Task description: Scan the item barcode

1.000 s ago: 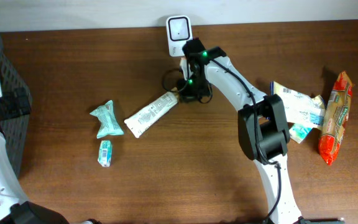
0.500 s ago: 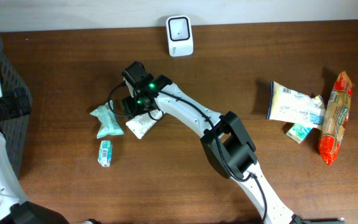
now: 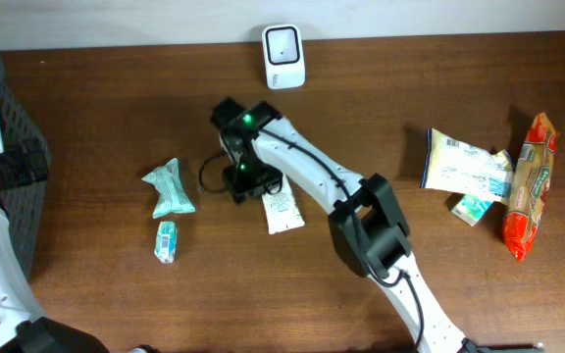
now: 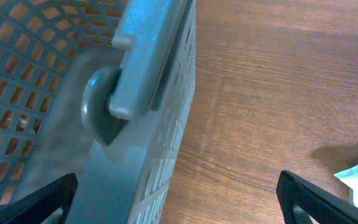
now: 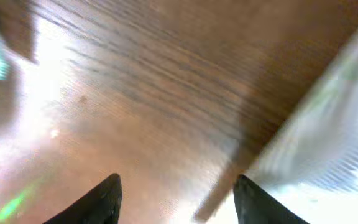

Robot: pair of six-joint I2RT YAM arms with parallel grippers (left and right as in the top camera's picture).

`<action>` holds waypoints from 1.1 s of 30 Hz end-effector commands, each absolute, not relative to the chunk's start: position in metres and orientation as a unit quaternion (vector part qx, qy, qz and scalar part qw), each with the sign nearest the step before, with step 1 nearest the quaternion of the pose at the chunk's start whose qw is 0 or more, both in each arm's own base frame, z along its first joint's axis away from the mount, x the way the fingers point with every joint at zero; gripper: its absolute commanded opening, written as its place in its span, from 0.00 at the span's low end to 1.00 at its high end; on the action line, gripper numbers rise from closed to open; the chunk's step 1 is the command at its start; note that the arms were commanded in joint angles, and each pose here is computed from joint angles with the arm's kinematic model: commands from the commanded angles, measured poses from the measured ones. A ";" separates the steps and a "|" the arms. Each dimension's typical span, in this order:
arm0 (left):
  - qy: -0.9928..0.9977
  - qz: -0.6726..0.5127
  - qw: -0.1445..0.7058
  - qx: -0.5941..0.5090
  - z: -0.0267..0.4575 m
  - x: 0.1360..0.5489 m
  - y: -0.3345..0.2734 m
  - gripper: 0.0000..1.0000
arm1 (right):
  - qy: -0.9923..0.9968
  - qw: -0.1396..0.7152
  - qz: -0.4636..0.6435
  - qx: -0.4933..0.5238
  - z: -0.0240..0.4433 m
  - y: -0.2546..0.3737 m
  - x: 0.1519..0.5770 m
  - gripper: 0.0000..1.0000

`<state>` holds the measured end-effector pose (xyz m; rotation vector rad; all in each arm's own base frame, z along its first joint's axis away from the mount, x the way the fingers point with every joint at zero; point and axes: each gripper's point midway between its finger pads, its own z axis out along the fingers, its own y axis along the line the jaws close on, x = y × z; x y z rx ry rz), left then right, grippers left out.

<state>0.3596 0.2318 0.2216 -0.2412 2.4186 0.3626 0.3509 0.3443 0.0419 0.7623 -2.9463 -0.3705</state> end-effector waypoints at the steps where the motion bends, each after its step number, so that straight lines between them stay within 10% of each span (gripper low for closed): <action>1: 0.927 0.134 0.337 -0.093 0.221 0.361 0.232 0.99 | -0.952 -0.066 -0.158 0.253 0.147 0.328 0.378 0.74; 16: 0.927 0.134 0.337 -0.093 0.221 0.361 0.232 0.99 | -0.937 0.050 -0.287 0.192 0.008 0.262 0.368 0.72; 21: 0.927 0.134 0.337 -0.093 0.221 0.361 0.232 0.99 | -0.950 0.071 -0.283 0.110 -0.032 0.267 0.350 0.47; 25: 0.927 0.134 0.337 -0.093 0.221 0.361 0.232 0.99 | -0.951 0.072 -0.286 0.089 -0.031 0.265 0.354 0.04; 33: 0.927 0.134 0.337 -0.093 0.221 0.361 0.232 0.99 | -0.901 -0.055 -0.392 0.178 0.101 0.282 0.375 0.04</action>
